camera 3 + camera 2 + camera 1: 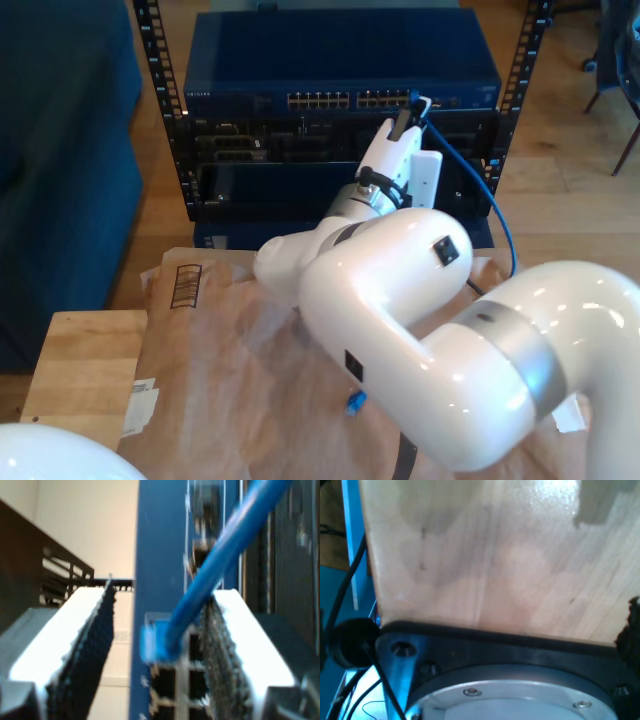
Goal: Grab the cable and plug it in
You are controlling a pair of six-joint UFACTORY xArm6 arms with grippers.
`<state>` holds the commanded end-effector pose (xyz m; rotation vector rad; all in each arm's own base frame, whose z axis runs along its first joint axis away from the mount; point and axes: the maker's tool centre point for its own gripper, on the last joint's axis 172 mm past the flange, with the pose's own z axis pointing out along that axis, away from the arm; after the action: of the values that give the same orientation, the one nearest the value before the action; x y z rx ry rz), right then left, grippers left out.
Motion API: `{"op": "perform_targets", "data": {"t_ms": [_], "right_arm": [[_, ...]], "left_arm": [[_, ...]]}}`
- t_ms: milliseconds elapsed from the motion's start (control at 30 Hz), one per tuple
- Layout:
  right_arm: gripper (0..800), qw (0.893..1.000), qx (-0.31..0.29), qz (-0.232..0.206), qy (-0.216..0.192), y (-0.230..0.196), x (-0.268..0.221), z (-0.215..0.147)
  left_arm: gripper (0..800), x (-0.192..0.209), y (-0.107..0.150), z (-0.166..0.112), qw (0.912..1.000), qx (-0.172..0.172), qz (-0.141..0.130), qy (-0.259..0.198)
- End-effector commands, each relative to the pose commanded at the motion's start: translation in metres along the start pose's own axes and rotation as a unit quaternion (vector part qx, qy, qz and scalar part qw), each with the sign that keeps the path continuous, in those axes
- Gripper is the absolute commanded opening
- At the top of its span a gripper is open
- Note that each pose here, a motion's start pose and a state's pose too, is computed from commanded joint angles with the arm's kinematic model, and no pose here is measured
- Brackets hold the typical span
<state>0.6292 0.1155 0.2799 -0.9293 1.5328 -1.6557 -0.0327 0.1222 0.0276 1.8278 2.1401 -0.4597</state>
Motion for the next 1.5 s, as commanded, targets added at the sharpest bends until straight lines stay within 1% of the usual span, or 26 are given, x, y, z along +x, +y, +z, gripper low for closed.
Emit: {"op": "perform_targets", "data": {"t_ms": [33, 100, 200, 233, 267, 333, 367, 433, 467, 500, 533, 567, 667, 767, 900, 1067, 1167, 1267, 1333, 1433, 1500], "right_arm": [[338, 1.000, -0.007, -0.006, -0.004, -0.003, 0.006, -0.002], [376, 0.999, -0.040, -0.019, -0.024, 0.004, 0.013, -0.005], [423, 0.994, -0.090, -0.031, -0.060, 0.019, 0.017, -0.010], [445, 0.990, -0.111, -0.032, -0.074, 0.024, 0.018, -0.012], [497, 0.986, -0.132, -0.030, -0.093, 0.028, 0.014, -0.015], [570, 0.975, -0.176, -0.034, -0.133, 0.040, 0.003, -0.019], [601, 0.969, -0.191, -0.042, -0.149, 0.043, 0.000, -0.018], [634, 0.961, -0.208, -0.056, -0.173, 0.043, -0.001, -0.016], [637, 0.958, -0.215, -0.060, -0.181, 0.042, 0.000, -0.014], [655, 0.957, -0.216, -0.063, -0.185, 0.037, 0.005, -0.009], [690, 0.955, -0.217, -0.071, -0.187, 0.034, 0.013, -0.003], [716, 0.953, -0.218, -0.084, -0.192, 0.032, 0.019, 0.001], [730, 0.945, -0.228, -0.116, -0.203, 0.029, 0.042, 0.008], [730, 0.945, -0.223, -0.135, -0.199, 0.011, 0.076, 0.020], [730, 0.940, -0.231, -0.161, -0.195, 0.007, 0.121, 0.027], [733, 0.922, -0.257, -0.207, -0.204, 0.031, 0.170, -0.001], [738, 0.922, -0.261, -0.211, -0.194, 0.030, 0.203, -0.017], [751, 0.917, -0.262, -0.230, -0.193, 0.032, 0.233, -0.033], [751, 0.918, -0.269, -0.226, -0.185, 0.035, 0.258, -0.038], [755, 0.914, -0.269, -0.233, -0.192, 0.036, 0.266, -0.043], [760, 0.915, -0.269, -0.229, -0.192, 0.034, 0.268, -0.044]], "left_arm": [[800, 0.000, 0.000, 0.000, 1.0000, 0.000, 0.000, 0.000], [800, 0.000, 0.000, 0.000, 1.0000, 0.000, 0.000, 0.000], [800, 0.000, 0.000, 0.000, 1.0000, 0.000, 0.000, 0.000], [800, 0.000, 0.000, 0.000, 1.0000, 0.000, 0.000, 0.000], [800, 0.000, 0.000, 0.000, 1.0000, 0.000, 0.000, 0.000], [800, 0.000, 0.000, 0.000, 1.0000, 0.000, 0.000, 0.000], [800, 0.000, 0.000, 0.000, 1.0000, 0.000, 0.001, 0.000], [800, 0.000, 0.000, 0.000, 1.0000, 0.000, 0.000, 0.000], [800, 0.000, 0.000, 0.000, 1.0000, 0.000, 0.001, 0.000], [800, 0.000, 0.000, 0.000, 1.0000, 0.000, 0.000, 0.000], [800, 0.000, 0.000, 0.000, 1.0000, 0.000, 0.000, 0.000], [800, 0.000, 0.000, 0.000, 1.0000, 0.000, 0.000, 0.000], [800, 0.000, 0.000, 0.000, 1.0000, 0.000, 0.000, 0.000], [800, 0.000, 0.000, 0.000, 1.0000, 0.000, 0.000, 0.000], [800, 0.000, 0.000, 0.000, 1.0000, 0.000, 0.000, 0.000], [800, 0.000, 0.000, 0.000, 1.0000, 0.000, 0.000, 0.000], [800, 0.000, 0.000, 0.000, 1.0000, 0.000, 0.000, 0.000], [800, 0.000, 0.000, 0.000, 1.0000, 0.000, 0.000, 0.000], [800, 0.000, 0.000, 0.000, 1.0000, 0.000, 0.000, 0.000], [800, 0.000, 0.000, 0.000, 1.0000, 0.000, 0.000, 0.000], [800, 0.000, 0.000, 0.000, 1.0000, 0.000, 0.000, 0.000]]}}
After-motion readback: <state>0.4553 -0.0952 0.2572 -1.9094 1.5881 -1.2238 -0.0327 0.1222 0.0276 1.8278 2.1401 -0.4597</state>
